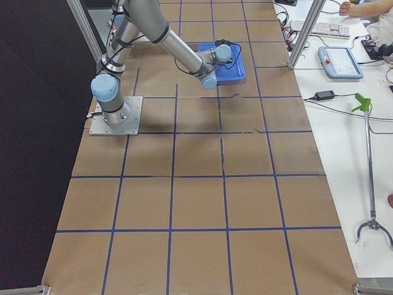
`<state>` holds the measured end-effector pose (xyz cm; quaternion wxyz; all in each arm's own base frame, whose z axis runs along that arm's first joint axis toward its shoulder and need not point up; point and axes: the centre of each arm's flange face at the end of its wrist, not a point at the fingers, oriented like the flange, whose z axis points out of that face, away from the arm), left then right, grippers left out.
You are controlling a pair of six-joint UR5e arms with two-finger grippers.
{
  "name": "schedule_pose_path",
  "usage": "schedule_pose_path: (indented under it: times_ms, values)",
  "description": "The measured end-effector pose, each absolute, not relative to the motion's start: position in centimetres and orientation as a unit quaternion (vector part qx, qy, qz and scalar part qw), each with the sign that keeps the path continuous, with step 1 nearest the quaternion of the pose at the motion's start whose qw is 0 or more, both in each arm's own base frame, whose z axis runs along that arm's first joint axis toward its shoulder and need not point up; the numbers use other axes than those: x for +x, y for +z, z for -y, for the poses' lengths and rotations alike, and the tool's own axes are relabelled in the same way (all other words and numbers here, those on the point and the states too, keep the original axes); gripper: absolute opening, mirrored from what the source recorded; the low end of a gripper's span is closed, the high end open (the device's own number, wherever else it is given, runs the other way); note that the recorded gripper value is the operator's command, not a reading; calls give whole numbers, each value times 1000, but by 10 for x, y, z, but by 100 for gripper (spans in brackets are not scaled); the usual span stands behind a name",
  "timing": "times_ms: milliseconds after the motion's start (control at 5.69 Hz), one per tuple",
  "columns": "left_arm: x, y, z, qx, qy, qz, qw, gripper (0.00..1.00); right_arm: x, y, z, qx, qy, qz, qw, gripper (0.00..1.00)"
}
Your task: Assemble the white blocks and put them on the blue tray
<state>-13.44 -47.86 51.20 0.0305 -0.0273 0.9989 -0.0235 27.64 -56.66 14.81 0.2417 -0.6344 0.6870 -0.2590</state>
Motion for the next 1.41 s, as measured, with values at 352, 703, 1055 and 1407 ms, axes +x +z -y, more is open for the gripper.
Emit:
schedule_pose_path:
  times_ms: [352, 703, 1055, 1407]
  values:
    - [-134, 512, 478, -27, -24, -999, 31, 99, 277, 147, 565, -634, -258, -687, 243, 28]
    - [-134, 512, 478, -27, -25, -999, 31, 99, 277, 147, 564, -634, -257, -688, 243, 29]
    - [-134, 512, 478, -27, -25, -999, 31, 99, 277, 146, 564, -633, -256, -688, 244, 48]
    - [-134, 512, 478, -27, -25, -999, 31, 99, 277, 144, 564, -630, -255, -690, 248, 62]
